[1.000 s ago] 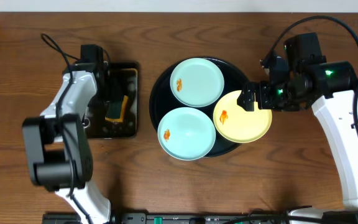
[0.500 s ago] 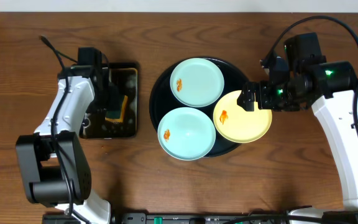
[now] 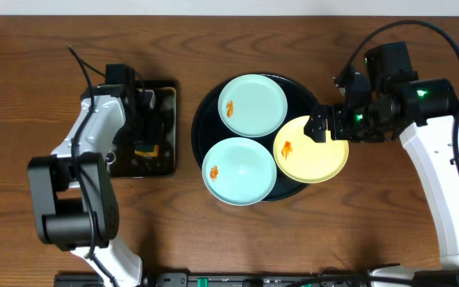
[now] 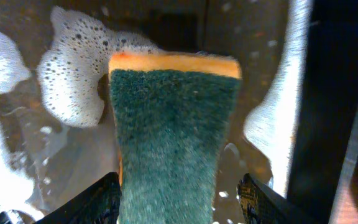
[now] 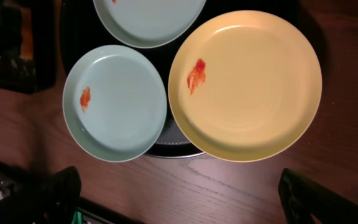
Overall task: Clean dirty plates on tray and stack at the side
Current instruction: 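Dip and rub the sponge in the soapy water with the left gripper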
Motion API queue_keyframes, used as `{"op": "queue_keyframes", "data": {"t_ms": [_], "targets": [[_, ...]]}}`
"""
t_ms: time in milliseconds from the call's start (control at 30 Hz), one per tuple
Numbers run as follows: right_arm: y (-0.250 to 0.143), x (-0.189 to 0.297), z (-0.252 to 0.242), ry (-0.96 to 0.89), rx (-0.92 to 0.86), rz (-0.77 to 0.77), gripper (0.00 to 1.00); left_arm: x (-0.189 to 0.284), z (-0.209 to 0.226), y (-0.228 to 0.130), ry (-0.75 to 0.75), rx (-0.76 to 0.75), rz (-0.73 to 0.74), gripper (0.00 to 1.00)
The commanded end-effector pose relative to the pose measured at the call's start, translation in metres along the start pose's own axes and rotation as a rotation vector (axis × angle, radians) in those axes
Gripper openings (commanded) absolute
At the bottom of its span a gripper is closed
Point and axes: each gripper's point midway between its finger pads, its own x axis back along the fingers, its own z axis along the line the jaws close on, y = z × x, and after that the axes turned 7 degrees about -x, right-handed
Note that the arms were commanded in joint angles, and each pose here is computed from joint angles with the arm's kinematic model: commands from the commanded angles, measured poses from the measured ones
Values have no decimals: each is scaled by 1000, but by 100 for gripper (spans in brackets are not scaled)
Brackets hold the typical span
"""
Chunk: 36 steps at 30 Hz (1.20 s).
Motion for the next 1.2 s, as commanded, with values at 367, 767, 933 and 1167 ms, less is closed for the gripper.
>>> {"op": "queue_keyframes", "data": {"t_ms": [367, 767, 933, 1167], "targets": [[2, 4, 5, 5, 17, -15, 99, -20, 4, -9, 13, -16, 51, 22], [2, 4, 5, 5, 17, -16, 99, -17, 4, -8, 16, 41, 48, 7], [2, 4, 5, 5, 18, -16, 99, 6, 5, 4, 27, 95, -7, 7], [2, 4, 5, 4, 18, -17, 99, 26, 6, 13, 48, 119, -77, 7]]}}
